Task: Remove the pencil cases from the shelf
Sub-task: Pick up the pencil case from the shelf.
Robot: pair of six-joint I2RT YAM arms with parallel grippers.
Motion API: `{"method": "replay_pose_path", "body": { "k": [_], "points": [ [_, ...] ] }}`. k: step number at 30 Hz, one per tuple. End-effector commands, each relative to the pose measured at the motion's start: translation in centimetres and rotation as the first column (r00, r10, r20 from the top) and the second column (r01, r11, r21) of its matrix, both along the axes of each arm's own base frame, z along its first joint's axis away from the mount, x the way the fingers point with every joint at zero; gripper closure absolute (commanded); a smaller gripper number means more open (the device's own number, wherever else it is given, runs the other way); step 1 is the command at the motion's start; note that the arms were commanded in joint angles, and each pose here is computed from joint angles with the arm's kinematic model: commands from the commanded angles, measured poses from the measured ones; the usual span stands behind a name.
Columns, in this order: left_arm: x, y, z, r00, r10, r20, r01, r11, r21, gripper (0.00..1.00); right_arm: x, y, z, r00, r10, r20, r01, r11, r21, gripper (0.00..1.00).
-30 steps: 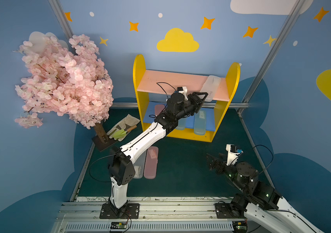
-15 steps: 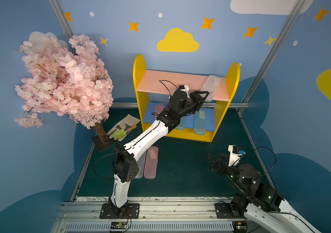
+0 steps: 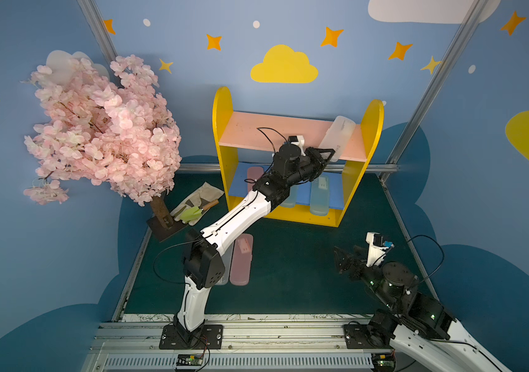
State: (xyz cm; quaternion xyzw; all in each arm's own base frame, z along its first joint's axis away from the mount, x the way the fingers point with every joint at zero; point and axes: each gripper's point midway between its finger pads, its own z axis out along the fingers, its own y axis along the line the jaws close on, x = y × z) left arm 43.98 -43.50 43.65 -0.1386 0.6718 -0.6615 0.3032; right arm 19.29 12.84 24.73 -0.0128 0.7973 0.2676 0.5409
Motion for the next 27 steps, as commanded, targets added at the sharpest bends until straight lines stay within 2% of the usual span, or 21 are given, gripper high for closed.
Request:
{"method": "replay_pose_path", "body": {
  "k": [1,5,9,16,21,27],
  "points": [
    [-0.7,0.2,1.9,0.998,-0.028,0.061,0.030,0.999,-0.021,0.86,0.0,-0.3,0.3,1.000,-0.006,0.020,0.006,1.000,-0.004,0.02],
    [-2.5,1.2,3.9,0.990,-0.046,0.135,0.050,0.998,-0.026,0.89,-0.1,0.4,1.1,0.998,0.034,0.046,-0.034,0.999,0.010,0.02],
    [-5.4,3.9,5.5,0.976,-0.017,0.219,0.021,1.000,-0.017,0.90,-0.2,1.5,2.1,0.995,0.079,0.067,-0.082,0.995,0.053,0.02],
    [-10.6,10.3,4.0,0.960,0.073,0.272,-0.072,0.997,-0.015,0.90,-0.3,4.5,4.5,0.980,0.182,0.087,-0.193,0.971,0.144,0.02],
    [-14.3,13.8,1.8,0.958,0.087,0.274,-0.082,0.996,-0.030,0.92,-0.7,7.4,7.7,0.950,0.284,0.128,-0.310,0.907,0.286,0.04],
    [-18.0,16.8,-0.9,0.955,0.088,0.282,-0.071,0.995,-0.068,0.93,-0.8,11.2,12.4,0.900,0.406,0.156,-0.433,0.795,0.426,0.05]
  ]
}}
